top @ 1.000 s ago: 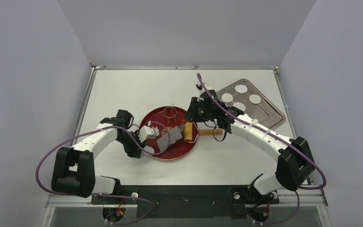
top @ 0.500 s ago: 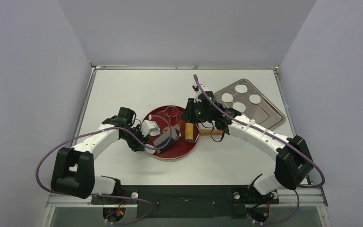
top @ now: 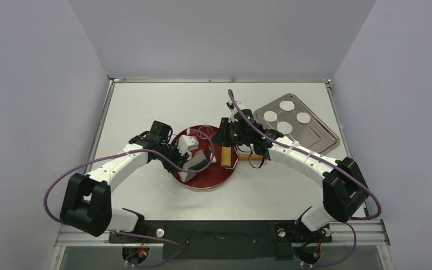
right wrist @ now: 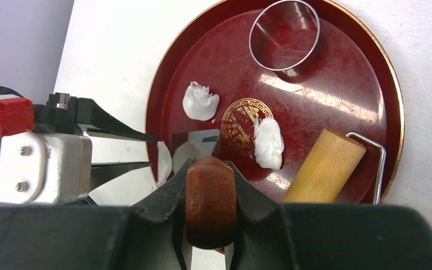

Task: Roll out the dumpling wrappers from the dough
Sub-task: Scoop the dumpling wrapper from the work surface.

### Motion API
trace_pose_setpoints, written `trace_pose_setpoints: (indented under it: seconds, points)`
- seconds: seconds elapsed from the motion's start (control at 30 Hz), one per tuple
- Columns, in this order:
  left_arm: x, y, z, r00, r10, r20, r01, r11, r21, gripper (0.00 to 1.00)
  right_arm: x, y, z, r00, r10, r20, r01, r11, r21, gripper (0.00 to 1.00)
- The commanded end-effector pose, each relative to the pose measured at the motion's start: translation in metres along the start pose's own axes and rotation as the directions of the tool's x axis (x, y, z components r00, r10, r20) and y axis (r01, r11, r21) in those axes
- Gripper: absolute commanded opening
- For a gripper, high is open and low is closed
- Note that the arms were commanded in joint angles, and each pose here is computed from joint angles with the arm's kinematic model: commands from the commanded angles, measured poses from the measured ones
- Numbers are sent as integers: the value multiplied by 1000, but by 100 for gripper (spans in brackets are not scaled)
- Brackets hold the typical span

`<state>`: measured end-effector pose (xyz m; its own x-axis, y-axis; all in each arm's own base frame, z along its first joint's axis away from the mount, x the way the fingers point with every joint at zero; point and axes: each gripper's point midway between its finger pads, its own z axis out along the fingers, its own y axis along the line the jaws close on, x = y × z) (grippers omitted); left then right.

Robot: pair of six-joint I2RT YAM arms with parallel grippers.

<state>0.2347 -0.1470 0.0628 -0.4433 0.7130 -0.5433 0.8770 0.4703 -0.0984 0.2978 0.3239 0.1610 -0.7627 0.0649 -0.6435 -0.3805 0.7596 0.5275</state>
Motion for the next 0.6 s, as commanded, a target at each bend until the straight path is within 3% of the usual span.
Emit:
trace_pose_setpoints:
  seconds: [0.0,0.27,0.57]
  points:
    - [-48,7,-1,994,53,98,-51,998,-28,31,4,1,8,1000,6,2,-6,999,-41,0]
    - [-93,10,-7,986,38,164,-39,999,1,31,3,-9,10,997,74,27,-71,992,-106,0]
    - [-103,57,-57,938,-159,308,181,983,-45,31,-22,9,-15,993,90,82,-67,966,-250,0]
